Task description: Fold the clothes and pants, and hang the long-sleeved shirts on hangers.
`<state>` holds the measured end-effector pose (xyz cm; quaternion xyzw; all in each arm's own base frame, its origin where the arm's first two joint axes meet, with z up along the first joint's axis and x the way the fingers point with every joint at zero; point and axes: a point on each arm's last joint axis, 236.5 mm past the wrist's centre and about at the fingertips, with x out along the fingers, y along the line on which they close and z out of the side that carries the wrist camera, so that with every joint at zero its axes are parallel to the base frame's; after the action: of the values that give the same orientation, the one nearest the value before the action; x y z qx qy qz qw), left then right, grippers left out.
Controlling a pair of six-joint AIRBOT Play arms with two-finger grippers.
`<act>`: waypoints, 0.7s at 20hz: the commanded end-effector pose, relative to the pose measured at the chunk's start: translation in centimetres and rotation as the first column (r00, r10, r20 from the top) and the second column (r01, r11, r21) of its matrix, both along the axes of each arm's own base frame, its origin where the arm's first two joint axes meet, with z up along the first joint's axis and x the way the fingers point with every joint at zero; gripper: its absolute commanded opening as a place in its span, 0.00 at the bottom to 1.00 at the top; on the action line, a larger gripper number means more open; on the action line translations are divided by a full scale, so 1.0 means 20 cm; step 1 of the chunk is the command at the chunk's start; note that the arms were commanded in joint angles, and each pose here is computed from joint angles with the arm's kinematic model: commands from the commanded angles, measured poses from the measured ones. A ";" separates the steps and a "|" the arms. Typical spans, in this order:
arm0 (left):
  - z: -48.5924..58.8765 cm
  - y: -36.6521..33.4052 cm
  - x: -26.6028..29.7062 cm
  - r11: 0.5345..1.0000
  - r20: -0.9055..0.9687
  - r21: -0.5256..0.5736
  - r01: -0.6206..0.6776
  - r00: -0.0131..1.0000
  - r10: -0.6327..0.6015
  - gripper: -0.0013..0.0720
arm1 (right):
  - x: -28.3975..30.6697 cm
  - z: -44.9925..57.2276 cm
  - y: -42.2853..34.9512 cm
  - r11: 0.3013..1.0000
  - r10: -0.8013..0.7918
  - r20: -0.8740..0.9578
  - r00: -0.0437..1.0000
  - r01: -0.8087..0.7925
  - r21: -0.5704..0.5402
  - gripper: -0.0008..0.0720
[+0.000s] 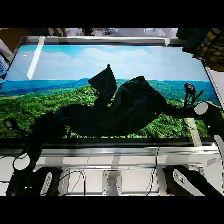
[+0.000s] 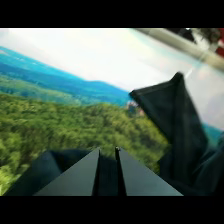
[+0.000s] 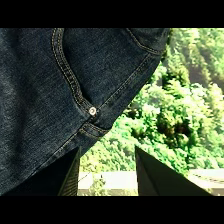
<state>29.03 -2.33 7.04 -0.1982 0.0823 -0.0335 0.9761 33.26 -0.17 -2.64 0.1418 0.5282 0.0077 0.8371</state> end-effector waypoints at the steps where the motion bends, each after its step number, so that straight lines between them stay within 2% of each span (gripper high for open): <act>1: 0.23 -0.04 0.02 0.996 0.079 0.075 0.043 0.996 -0.049 0.18 | 0.00 0.00 0.00 1.000 0.000 0.001 1.000 0.000 0.000 0.53; 3: 0.34 -0.04 0.06 0.991 0.100 0.125 0.042 0.994 -0.054 0.18 | 0.00 0.00 0.00 1.000 0.000 0.001 1.000 0.000 0.000 0.53; 7: 0.14 -0.12 0.12 0.986 -0.043 0.107 0.127 0.991 -0.123 0.18 | 0.01 0.01 0.00 1.000 -0.004 0.013 1.000 0.004 -0.003 0.53; 9: 0.03 -0.17 0.14 0.985 -0.115 0.058 0.162 0.981 -0.155 0.19 | 0.04 0.02 -0.01 1.000 -0.011 0.035 0.999 0.011 -0.008 0.53; 10: 0.02 -0.17 0.15 0.989 -0.127 -0.028 0.143 0.981 -0.146 0.19 | 0.04 0.02 -0.01 1.000 -0.015 0.037 0.999 0.015 -0.002 0.53; 11: 0.02 -0.17 0.15 0.987 -0.129 -0.096 0.128 0.982 -0.140 0.19 | 0.05 0.03 0.01 0.999 -0.038 0.044 0.998 0.036 0.029 0.53; 12: 0.03 -0.18 0.15 0.985 -0.126 -0.117 0.124 0.982 -0.139 0.19 | 0.07 0.06 0.05 0.996 -0.054 0.056 0.997 0.050 0.075 0.53; 14: 0.03 -0.18 0.15 0.987 -0.124 -0.102 0.127 0.982 -0.140 0.19 | 0.15 0.18 0.12 0.983 -0.086 0.107 0.990 0.067 0.170 0.53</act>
<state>31.96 -5.45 7.99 -0.2110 0.1483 -0.0870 0.9623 34.77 0.57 -1.24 0.1766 0.5000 0.0110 0.8477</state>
